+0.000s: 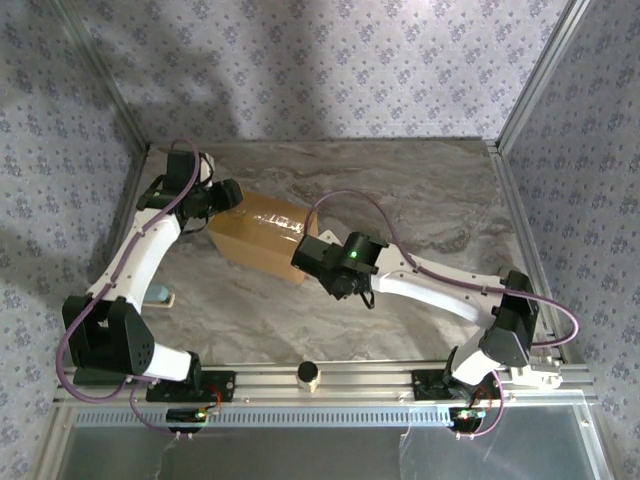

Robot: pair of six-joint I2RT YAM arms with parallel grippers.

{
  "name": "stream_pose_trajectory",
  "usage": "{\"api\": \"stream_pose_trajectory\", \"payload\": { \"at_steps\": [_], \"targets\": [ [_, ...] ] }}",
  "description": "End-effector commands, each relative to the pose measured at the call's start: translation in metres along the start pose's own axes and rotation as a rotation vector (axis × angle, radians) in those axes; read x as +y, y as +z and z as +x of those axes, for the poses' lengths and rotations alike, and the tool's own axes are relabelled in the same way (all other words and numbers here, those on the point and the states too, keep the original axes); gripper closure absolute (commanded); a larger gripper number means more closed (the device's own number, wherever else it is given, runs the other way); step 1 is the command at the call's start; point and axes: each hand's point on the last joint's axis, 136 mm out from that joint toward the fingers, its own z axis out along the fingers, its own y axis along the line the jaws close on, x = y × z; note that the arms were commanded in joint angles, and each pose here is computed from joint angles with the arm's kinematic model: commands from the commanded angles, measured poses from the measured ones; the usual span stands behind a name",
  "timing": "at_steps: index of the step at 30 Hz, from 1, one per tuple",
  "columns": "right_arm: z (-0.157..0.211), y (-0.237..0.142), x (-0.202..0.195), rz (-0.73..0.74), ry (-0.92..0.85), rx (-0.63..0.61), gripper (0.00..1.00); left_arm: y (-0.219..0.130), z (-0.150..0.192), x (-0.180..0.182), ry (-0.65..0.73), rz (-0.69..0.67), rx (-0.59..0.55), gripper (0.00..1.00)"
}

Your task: Unpack the express box

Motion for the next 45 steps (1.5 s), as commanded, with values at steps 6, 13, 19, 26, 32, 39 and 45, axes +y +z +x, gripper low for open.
{"api": "stream_pose_trajectory", "payload": {
  "at_steps": [6,13,19,26,32,39,45],
  "targets": [
    [0.001,-0.001,-0.006,0.05,-0.007,0.018,1.0,0.003,0.004,-0.001,0.003,-0.004,0.013,0.41],
    [-0.004,-0.004,-0.006,0.052,-0.008,0.004,1.0,0.003,0.005,-0.001,0.001,-0.001,0.016,0.41],
    [-0.007,-0.005,-0.007,0.059,-0.012,-0.002,1.0,0.004,0.005,-0.001,0.0,0.0,0.014,0.41],
    [-0.011,-0.002,-0.007,0.077,-0.033,0.0,1.0,0.004,0.004,-0.003,-0.002,0.004,0.012,0.41],
    [-0.012,0.002,-0.008,0.091,-0.046,0.009,1.0,0.004,0.005,-0.002,-0.002,0.003,0.014,0.41],
    [-0.011,0.0,-0.01,0.096,-0.044,0.009,1.0,0.003,0.005,-0.003,-0.004,0.006,0.011,0.41],
    [-0.011,-0.004,-0.011,0.1,-0.042,0.003,1.0,-0.005,0.002,-0.005,-0.004,0.013,-0.005,0.41]
  ]
}}
